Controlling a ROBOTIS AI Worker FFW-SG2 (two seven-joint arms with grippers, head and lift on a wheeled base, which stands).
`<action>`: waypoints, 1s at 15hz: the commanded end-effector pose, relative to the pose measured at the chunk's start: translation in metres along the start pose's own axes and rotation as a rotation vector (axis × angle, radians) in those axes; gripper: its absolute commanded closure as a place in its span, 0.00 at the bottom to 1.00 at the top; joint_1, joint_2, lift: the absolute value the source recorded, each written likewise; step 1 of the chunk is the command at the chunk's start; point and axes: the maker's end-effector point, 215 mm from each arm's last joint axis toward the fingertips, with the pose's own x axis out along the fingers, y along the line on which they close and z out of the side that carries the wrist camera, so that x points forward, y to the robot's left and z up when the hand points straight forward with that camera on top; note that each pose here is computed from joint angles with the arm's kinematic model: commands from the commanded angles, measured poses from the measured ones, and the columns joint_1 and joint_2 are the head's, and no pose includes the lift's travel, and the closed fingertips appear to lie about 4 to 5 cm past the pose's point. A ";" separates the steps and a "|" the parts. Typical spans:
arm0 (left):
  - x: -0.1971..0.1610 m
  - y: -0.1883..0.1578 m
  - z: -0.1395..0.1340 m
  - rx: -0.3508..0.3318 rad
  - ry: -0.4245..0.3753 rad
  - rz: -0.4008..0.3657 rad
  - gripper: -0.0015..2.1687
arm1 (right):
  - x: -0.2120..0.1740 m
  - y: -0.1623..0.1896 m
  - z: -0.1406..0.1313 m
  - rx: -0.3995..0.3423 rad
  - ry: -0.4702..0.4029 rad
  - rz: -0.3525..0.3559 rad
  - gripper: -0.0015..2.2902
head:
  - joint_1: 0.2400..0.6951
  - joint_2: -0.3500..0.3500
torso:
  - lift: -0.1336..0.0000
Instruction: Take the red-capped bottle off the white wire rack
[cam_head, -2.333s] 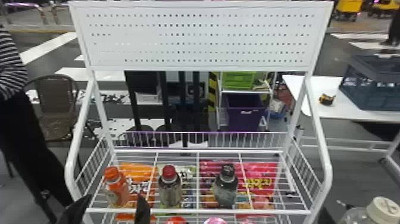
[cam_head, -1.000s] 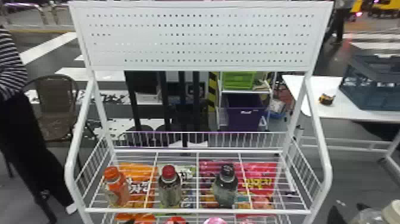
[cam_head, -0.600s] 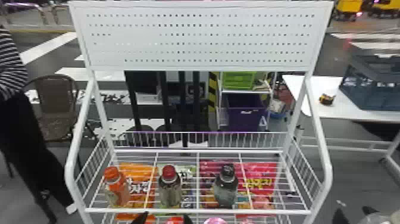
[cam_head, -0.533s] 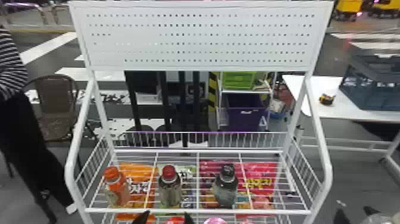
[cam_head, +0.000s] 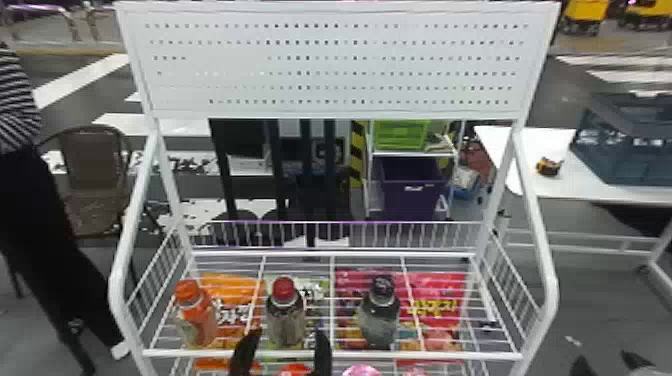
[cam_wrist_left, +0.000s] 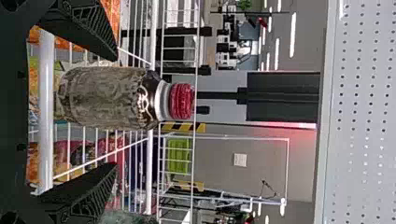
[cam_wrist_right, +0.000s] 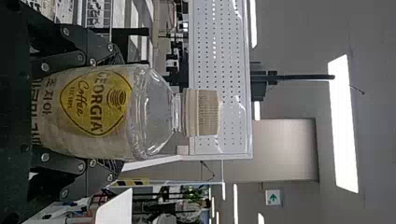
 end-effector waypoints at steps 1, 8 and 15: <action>0.013 0.012 -0.001 -0.009 -0.008 0.024 0.04 | -0.002 -0.004 -0.001 -0.002 -0.003 -0.007 0.60 | 0.57 0.50 | 1.00; 0.052 0.012 0.008 -0.047 -0.015 -0.002 0.04 | -0.001 -0.005 -0.005 -0.005 0.003 -0.004 0.60 | 0.57 0.50 | 1.00; 0.073 0.015 0.003 -0.037 0.003 0.001 0.28 | 0.002 -0.013 -0.008 -0.009 0.022 -0.012 0.60 | 0.57 0.50 | 1.00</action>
